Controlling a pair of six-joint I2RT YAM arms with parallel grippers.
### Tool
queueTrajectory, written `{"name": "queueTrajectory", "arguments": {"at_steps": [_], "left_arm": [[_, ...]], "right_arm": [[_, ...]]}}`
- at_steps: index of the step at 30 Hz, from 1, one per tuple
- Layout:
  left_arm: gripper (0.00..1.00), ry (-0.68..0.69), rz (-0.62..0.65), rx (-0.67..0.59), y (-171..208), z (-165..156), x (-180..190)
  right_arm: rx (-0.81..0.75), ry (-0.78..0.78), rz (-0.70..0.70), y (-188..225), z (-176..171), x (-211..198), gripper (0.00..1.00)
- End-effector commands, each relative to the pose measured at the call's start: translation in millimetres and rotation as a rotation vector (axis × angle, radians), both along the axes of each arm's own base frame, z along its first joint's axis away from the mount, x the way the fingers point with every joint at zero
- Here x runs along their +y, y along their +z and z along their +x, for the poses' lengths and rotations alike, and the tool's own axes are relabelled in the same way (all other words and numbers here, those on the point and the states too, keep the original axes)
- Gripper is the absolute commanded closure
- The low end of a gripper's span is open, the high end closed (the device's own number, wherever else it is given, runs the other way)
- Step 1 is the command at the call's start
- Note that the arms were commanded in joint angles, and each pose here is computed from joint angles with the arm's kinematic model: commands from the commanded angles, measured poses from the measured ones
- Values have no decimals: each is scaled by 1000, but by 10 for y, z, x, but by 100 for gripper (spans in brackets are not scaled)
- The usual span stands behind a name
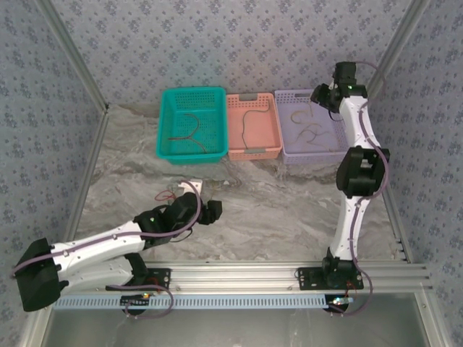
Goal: Untangle the cables
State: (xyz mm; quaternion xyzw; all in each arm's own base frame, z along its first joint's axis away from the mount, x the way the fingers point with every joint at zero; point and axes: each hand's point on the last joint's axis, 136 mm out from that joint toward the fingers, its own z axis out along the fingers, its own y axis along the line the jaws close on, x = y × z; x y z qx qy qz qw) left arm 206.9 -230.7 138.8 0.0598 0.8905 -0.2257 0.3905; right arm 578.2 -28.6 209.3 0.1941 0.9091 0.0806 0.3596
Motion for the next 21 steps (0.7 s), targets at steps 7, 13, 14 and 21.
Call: {"name": "queueTrajectory", "arguments": {"at_steps": [7,13,14,21], "left_arm": [[23,60,24,1,185,10,158],[23,286,41,128,113,104,859],[24,334,36,151,95,116,992],[26,502,-90,320,-106,240,1483]], "right_arm": [[-144,-102,-75,719,-920,-114,47],[-211,80,-20,679,-1790,721,56],[-216,120,2,632,-1926,912,58],[-136,530,129,-148,-2792,2741,50]]}}
